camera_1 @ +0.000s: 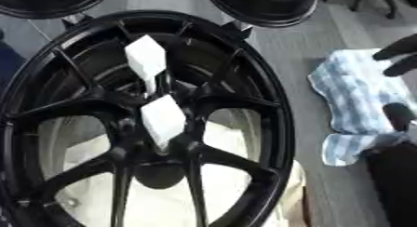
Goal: Pull the pin out of the wheel hub.
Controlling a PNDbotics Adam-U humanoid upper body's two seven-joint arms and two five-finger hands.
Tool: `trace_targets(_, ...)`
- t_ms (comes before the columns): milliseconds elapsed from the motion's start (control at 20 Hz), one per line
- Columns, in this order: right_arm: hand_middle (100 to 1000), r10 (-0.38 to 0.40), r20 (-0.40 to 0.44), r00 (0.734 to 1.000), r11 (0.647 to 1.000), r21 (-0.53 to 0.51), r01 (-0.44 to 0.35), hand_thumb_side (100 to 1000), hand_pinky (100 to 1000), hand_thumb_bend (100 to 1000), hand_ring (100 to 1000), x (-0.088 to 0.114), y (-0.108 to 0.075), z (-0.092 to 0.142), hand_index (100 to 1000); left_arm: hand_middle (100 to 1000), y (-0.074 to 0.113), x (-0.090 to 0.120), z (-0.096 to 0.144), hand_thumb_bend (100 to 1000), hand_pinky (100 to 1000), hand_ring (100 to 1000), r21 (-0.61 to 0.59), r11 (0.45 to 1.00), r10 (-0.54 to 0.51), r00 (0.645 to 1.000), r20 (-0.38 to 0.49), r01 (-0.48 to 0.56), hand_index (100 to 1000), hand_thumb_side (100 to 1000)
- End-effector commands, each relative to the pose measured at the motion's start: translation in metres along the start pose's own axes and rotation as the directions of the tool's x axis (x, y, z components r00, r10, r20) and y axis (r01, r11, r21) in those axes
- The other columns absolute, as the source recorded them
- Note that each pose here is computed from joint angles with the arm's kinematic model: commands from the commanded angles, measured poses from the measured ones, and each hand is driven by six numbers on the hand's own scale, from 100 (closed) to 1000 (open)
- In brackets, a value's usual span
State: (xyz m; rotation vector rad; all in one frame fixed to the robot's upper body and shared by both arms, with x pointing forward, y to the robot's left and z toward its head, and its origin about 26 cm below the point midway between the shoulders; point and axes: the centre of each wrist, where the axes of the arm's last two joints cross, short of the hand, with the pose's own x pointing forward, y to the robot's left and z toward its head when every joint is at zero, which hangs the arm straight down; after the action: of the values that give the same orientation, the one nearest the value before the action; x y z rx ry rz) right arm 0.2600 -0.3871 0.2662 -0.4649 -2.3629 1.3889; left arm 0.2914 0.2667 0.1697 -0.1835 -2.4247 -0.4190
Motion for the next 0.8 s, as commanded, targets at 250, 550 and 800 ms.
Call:
trace_targets(250,730,0.07,0.153,0.986,0.962,0.251,-0.108,300,784,372,769,0.01,-0.022,-0.038,716,680,0.002,0.006,-0.003,100,785,932,-0.034,0.999,-0.008,1.0,0.002,0.008,815,715)
trace_targets(550,744,0.044,0.265,0.963,0.899,0.411,-0.154,292,793,415,781,0.013,-0.017,-0.055,728,679,0.002,0.007,-0.007,100,782,930,-0.015,1.0,0.006,1.0,-0.012,-0.006,813,723)
trace_targets(800,742,0.021,0.287,0.958,0.881,0.447,-0.154,289,790,422,777,0.014,-0.013,-0.065,724,683,0.002,0.007,-0.01,100,781,929,0.027,0.999,0.021,0.999,-0.028,-0.02,816,735)
